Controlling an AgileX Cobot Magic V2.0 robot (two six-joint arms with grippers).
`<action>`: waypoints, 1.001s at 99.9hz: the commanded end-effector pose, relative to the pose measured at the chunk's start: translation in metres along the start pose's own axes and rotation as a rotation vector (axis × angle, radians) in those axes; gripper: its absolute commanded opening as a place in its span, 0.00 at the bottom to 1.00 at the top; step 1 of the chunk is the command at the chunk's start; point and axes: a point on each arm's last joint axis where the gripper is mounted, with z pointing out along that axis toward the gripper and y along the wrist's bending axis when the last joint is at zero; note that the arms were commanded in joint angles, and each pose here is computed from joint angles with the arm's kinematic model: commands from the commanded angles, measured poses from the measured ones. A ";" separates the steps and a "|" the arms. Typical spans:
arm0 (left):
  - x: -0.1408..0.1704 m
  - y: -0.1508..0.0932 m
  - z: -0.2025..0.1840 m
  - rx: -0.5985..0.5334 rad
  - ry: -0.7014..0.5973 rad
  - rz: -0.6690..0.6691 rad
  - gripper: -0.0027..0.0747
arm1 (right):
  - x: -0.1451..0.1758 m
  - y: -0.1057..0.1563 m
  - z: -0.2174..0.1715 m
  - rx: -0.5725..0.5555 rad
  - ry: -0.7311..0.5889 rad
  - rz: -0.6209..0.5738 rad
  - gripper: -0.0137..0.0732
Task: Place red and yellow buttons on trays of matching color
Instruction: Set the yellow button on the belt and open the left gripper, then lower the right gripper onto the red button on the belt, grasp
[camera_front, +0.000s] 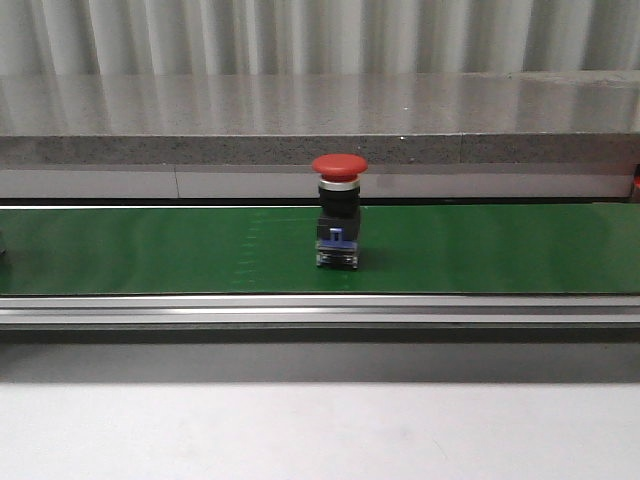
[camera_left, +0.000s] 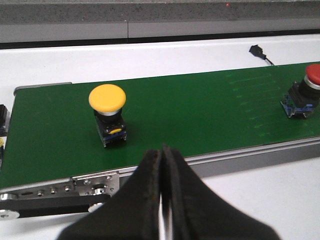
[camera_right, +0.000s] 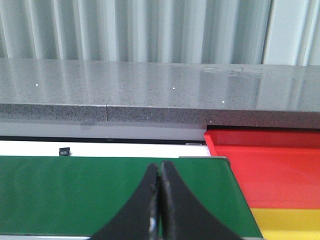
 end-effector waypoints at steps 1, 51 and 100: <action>-0.003 -0.003 -0.012 0.022 -0.121 -0.014 0.01 | -0.027 0.001 -0.004 -0.005 -0.077 -0.009 0.08; 0.006 -0.004 -0.025 0.028 -0.165 -0.002 0.01 | -0.101 0.005 0.023 0.018 0.268 0.046 0.08; 0.006 -0.004 -0.025 0.028 -0.165 -0.002 0.01 | -0.136 0.030 0.097 -0.118 0.592 0.013 0.33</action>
